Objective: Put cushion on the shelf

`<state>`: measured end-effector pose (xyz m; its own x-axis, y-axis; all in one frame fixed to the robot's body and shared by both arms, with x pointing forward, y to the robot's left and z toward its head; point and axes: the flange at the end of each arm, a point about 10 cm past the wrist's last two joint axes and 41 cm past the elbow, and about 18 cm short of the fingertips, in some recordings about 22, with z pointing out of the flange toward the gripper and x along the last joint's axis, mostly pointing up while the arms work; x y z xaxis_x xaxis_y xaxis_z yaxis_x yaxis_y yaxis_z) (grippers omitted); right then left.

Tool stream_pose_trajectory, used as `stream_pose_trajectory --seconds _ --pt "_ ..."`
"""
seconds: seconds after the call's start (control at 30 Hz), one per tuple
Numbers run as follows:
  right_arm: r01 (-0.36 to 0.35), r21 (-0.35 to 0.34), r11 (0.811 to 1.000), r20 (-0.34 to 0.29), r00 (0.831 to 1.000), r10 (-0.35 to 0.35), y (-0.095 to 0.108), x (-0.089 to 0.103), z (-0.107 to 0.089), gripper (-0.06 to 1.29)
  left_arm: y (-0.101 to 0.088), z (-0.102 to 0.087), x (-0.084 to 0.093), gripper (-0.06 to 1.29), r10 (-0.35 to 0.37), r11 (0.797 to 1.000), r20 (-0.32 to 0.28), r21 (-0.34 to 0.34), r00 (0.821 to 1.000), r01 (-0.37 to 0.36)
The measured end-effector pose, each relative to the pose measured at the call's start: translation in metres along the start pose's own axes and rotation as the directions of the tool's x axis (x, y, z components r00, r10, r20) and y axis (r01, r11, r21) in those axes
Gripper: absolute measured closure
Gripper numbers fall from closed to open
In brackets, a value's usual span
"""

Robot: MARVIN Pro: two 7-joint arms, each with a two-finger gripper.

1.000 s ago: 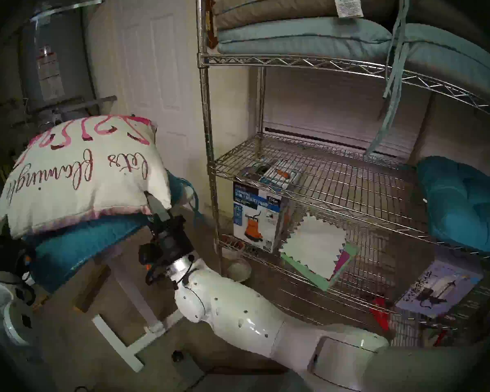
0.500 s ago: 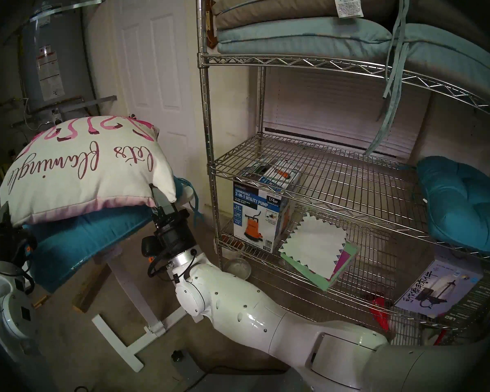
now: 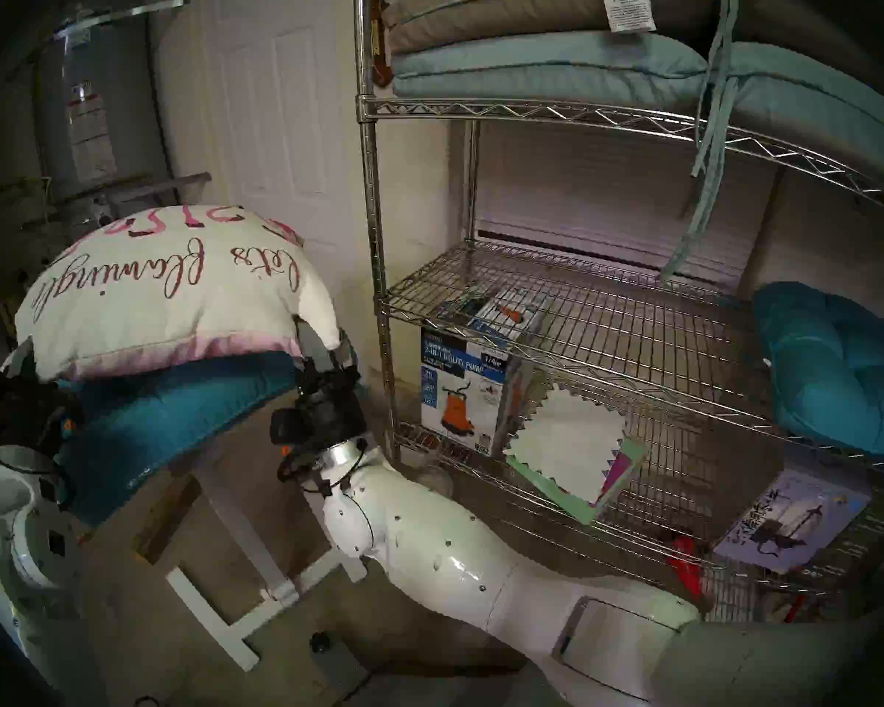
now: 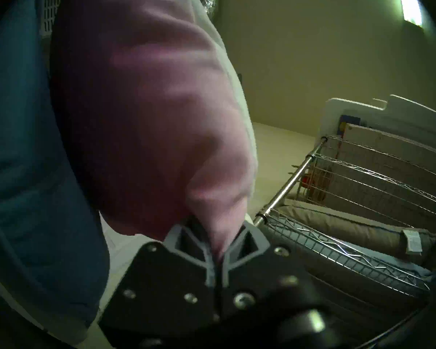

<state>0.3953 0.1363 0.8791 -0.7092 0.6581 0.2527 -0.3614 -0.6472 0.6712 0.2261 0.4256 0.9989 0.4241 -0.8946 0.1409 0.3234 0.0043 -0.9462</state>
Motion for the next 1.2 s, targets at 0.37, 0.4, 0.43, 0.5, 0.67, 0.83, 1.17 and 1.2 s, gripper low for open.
stream_pose_trajectory --seconds 0.37,0.4,0.43,0.5,0.67,0.83,1.17,1.2 --pt "0.006 -0.069 0.998 0.096 0.995 0.001 0.015 -0.017 -0.011 1.22 -0.007 0.013 0.04 1.07 -0.059 0.998 -0.077 -0.003 0.995 0.059" --pt "0.008 -0.073 0.997 0.1 0.995 -0.001 0.016 -0.018 -0.012 1.22 -0.008 0.014 0.042 1.07 -0.059 0.998 -0.081 -0.004 0.995 0.059" --pt "0.01 -0.076 0.997 0.103 0.995 -0.002 0.018 -0.019 -0.013 1.22 -0.008 0.014 0.043 1.07 -0.06 0.998 -0.084 -0.004 0.995 0.06" --pt "0.015 -0.082 0.997 0.109 0.994 -0.006 0.02 -0.02 -0.015 1.22 -0.008 0.015 0.047 1.07 -0.062 0.998 -0.091 -0.005 0.994 0.062" --pt "0.035 -0.104 0.994 0.125 0.992 -0.022 0.03 -0.024 -0.023 1.22 -0.011 0.018 0.059 1.07 -0.071 0.997 -0.115 -0.002 0.991 0.072" --pt "0.057 -0.125 0.99 0.136 0.99 -0.04 0.041 -0.026 -0.028 1.22 -0.016 0.018 0.072 1.07 -0.084 0.996 -0.138 0.006 0.987 0.086" --pt "0.095 -0.124 0.988 0.148 0.986 -0.076 0.055 -0.028 -0.038 1.22 -0.024 0.016 0.085 1.07 -0.102 0.995 -0.158 0.006 0.982 0.104" --pt "0.099 -0.122 0.988 0.149 0.986 -0.08 0.056 -0.028 -0.039 1.22 -0.024 0.016 0.086 1.07 -0.105 0.994 -0.159 0.003 0.982 0.107"
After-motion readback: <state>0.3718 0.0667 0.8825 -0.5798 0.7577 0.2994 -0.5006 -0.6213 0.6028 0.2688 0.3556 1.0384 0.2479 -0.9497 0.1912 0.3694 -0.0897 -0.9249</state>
